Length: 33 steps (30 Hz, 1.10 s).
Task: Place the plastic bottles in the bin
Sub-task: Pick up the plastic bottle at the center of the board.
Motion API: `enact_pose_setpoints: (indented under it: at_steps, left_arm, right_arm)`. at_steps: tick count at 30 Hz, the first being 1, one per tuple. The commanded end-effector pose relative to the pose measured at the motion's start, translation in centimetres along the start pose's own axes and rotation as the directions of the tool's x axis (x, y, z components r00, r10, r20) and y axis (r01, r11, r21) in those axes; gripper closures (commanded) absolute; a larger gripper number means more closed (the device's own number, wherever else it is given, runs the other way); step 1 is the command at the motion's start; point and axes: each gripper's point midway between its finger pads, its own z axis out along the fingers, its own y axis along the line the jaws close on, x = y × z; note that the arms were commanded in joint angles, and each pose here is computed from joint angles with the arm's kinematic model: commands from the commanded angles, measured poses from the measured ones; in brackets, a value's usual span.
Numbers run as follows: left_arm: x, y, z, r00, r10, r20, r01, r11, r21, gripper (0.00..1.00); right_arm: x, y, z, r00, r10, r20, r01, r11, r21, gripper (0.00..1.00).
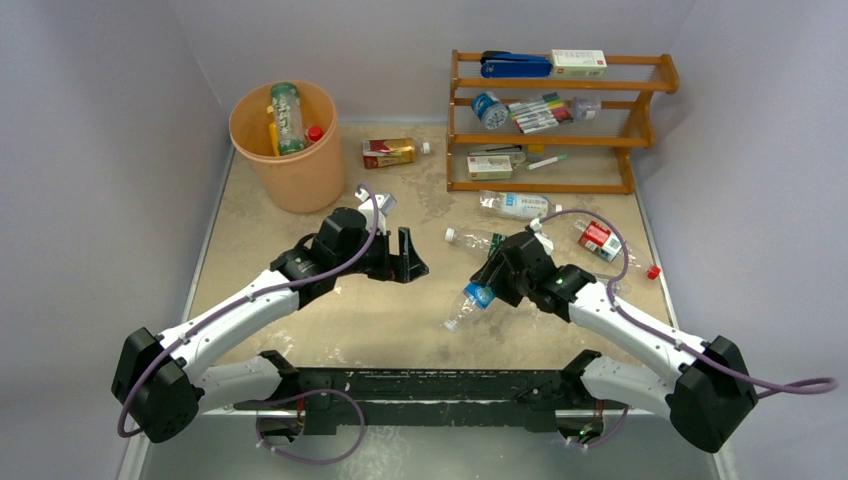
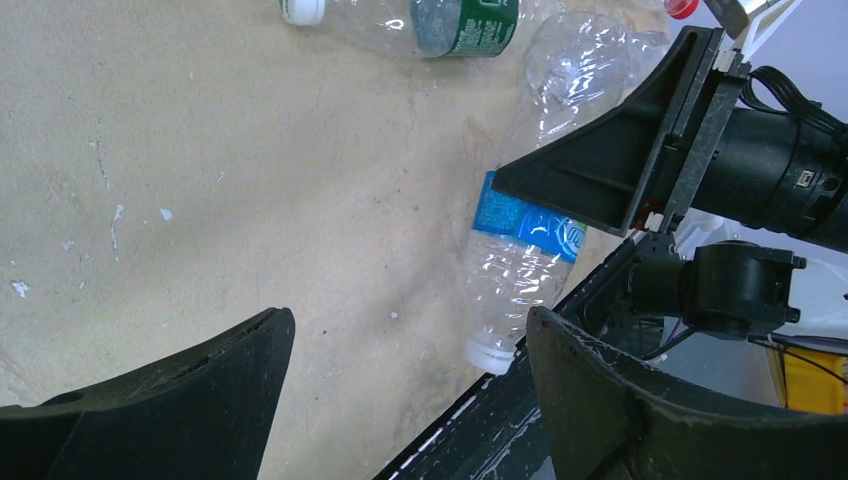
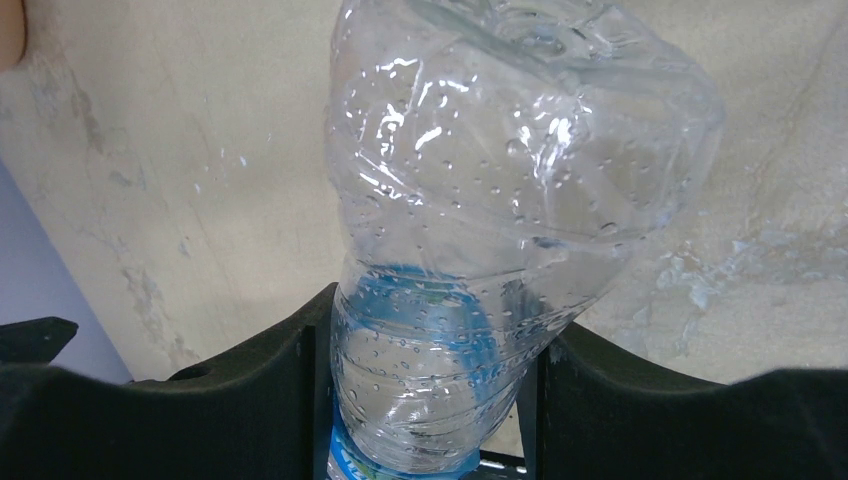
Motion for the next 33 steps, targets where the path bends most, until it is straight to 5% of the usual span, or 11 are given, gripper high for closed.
enact_pose_setpoints:
  at_steps: [1, 15, 33]
  left_arm:
    - [-0.6, -1.2, 0.1, 0.999, 0.005, 0.035, -0.006, 0.999, 0.042, 0.14]
    - [1.5, -3.2, 0.9, 0.999, 0.02, -0.028, -0.015, 0.988, 0.151, 0.12]
    - [1.4, -4.6, 0.8, 0.998, 0.051, 0.04, -0.058, 0.98, 0.192, 0.11]
  right_arm:
    - [-2.3, 3.8, -0.5, 0.992, -0.075, 0.097, 0.086, 0.991, -0.107, 0.57]
    - [-2.8, 7.5, -1.8, 0.964, -0.219, 0.151, 0.254, 0.927, -0.275, 0.57]
    - [-1.9, 12.8, -3.6, 0.952, -0.284, 0.112, 0.303, 0.84, -0.451, 0.56]
